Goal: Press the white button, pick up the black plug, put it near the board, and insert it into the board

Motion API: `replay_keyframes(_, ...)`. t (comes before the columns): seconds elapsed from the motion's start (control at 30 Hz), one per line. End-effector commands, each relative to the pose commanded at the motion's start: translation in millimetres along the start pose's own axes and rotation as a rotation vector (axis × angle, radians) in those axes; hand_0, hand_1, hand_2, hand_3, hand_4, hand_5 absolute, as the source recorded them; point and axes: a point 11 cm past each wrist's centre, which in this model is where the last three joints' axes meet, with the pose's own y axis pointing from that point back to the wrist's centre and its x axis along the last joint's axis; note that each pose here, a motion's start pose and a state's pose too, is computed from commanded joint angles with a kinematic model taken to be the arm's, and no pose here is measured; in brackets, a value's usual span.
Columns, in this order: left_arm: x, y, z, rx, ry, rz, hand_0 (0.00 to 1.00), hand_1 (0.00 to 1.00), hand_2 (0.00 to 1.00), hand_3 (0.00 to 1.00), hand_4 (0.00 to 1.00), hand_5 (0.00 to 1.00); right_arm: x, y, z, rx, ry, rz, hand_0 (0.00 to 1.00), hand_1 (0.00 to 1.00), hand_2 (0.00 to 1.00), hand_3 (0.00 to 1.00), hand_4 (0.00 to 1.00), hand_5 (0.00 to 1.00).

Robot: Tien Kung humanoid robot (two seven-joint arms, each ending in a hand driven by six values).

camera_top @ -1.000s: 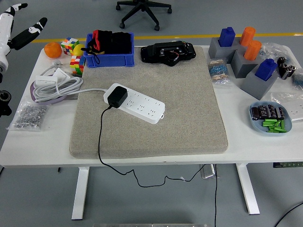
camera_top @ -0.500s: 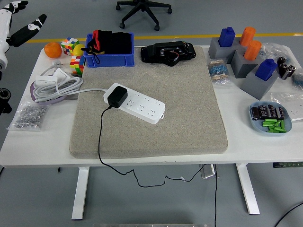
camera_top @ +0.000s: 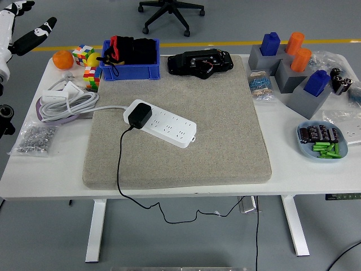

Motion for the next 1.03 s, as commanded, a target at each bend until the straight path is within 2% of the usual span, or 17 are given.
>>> replay_keyframes(0.67,-2.5,0.2,7.3,-0.015,0.007,-0.005,0.927,0.882,0.860,0.849,0.846,0.707,3.8,0.2,0.8,-0.002,0.002,0.008,0.840,0.695,0.680,0.660,0.793,0.552)
replay_keyframes(1.03,2.1,-2.2,10.4,-0.019,0.013,0.007,0.927,0.877,0.859,0.847,0.846,0.706,5.1,0.5,-0.3,0.001,0.002,0.010,0.839,0.695,0.680,0.660,0.794,0.552)
